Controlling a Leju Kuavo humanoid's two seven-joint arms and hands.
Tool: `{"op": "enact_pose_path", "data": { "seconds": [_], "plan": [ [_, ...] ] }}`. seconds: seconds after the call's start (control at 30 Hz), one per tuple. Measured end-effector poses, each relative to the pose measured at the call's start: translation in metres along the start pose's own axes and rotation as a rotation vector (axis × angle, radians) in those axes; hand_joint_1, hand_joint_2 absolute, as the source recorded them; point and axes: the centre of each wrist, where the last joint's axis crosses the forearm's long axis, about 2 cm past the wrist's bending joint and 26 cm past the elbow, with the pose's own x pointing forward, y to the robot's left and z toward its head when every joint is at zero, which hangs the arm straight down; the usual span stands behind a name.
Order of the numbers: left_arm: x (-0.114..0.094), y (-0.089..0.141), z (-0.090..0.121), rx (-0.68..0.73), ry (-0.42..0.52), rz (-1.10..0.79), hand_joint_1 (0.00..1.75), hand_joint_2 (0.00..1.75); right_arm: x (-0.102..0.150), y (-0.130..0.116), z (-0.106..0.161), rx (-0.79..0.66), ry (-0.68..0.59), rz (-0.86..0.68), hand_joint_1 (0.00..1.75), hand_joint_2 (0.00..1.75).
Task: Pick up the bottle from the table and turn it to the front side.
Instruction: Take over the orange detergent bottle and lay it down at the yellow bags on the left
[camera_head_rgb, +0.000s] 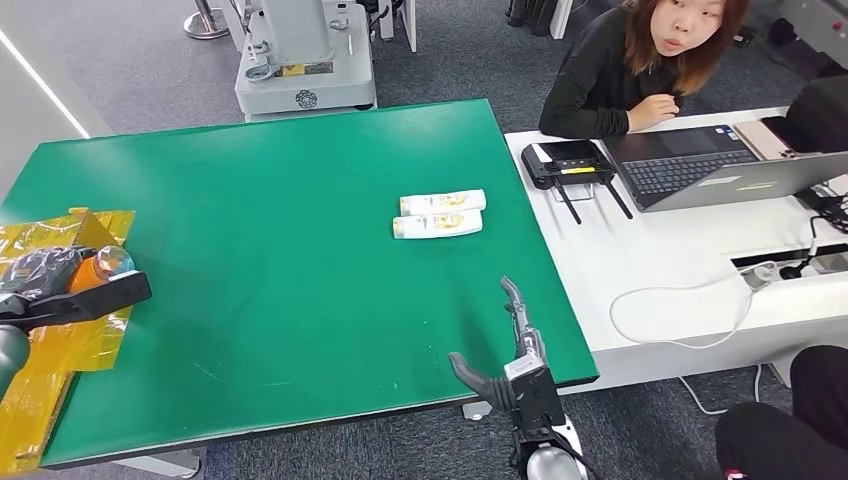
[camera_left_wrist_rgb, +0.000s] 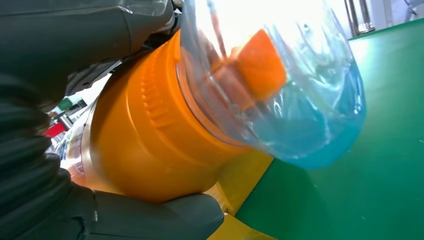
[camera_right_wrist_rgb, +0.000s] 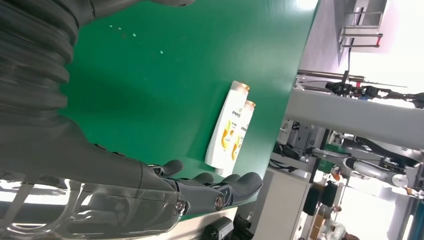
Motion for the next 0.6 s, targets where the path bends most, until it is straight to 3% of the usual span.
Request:
{"op": "enact_pose_path", "data": {
  "seconds": [0.4, 0.6],
  "plan": [
    [-0.013, -0.002, 0.008, 0.016, -0.001, 0.043, 1.75, 1.75, -0.002, -0.002, 0.004, 0.011, 0.008, 0.0, 0.0, 1.75],
    [-0.033, -0.035, 0.03, 0.05, -0.007, 0.085, 1.75, 1.75, -0.006, -0.006, 0.012, 0.006, 0.025, 0.005, 0.0, 1.75]
  ]
}}
